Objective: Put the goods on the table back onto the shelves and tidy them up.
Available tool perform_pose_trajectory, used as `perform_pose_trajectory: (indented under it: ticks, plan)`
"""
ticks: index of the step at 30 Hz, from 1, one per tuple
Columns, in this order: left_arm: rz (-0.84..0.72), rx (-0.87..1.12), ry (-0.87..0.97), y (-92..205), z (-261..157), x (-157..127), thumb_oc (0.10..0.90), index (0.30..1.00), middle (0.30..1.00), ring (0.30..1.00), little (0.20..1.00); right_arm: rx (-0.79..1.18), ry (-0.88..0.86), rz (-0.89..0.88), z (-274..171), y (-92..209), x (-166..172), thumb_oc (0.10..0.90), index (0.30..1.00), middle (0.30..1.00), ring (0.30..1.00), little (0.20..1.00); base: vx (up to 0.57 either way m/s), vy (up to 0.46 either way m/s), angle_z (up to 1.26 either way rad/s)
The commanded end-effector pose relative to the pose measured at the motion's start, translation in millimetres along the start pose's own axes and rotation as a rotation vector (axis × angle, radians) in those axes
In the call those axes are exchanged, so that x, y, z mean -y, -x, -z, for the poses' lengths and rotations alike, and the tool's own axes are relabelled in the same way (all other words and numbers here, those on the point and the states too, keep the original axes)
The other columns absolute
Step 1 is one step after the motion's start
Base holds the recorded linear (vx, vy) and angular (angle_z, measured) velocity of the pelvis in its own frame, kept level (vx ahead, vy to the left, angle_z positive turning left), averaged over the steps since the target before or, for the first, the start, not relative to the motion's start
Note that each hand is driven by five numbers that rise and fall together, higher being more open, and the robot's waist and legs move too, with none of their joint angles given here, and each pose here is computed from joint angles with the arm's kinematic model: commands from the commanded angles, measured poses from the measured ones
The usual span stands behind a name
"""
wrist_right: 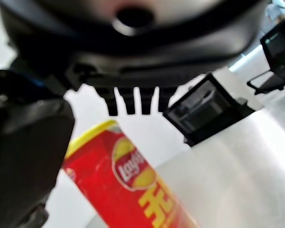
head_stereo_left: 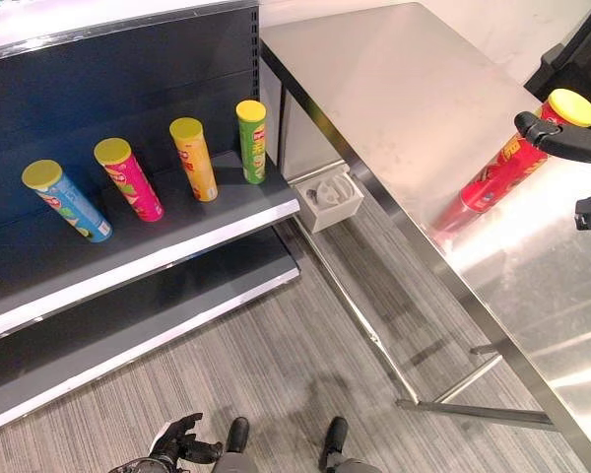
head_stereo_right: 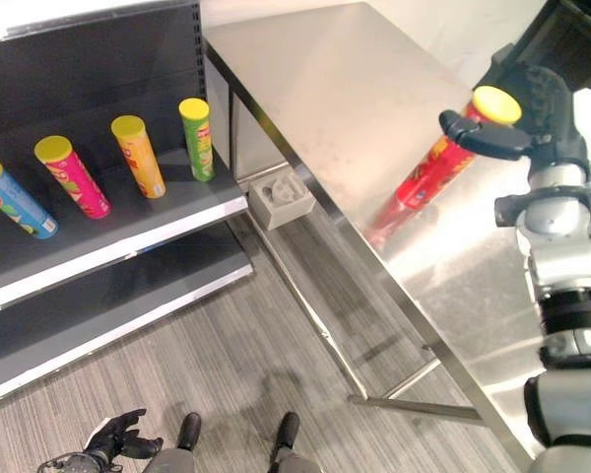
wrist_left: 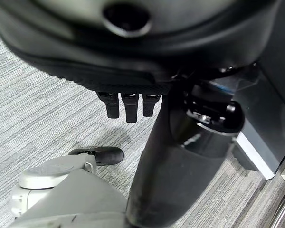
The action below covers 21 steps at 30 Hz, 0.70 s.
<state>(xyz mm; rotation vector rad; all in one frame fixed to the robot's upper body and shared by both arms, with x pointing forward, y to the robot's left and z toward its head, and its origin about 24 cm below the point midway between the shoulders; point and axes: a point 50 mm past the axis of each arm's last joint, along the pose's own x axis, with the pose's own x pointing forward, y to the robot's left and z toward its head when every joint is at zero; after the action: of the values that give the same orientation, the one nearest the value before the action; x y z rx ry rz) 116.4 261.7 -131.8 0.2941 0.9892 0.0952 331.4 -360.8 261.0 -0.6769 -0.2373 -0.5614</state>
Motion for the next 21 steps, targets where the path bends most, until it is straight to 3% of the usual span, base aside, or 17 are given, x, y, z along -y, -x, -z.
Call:
perform_pose_trajectory:
  ticks: [1,21]
  plan:
    - [0.005,-0.012,-0.07,1.1,4.8,-5.3,0.8,0.9,0.9,0.9,0.9,0.128,0.002,0.149,-35.0,-10.0,48.8,0.8,0.9,0.9,0.9,0.9,0.0,0.0,0.0]
    - [-0.001,-0.007,-0.053,0.5,3.4,-2.9,0.8,0.9,0.9,0.9,0.9,0.136,-0.016,0.111,-39.1,-13.0,29.5,0.8,0.9,0.9,0.9,0.9,0.0,0.0,0.0]
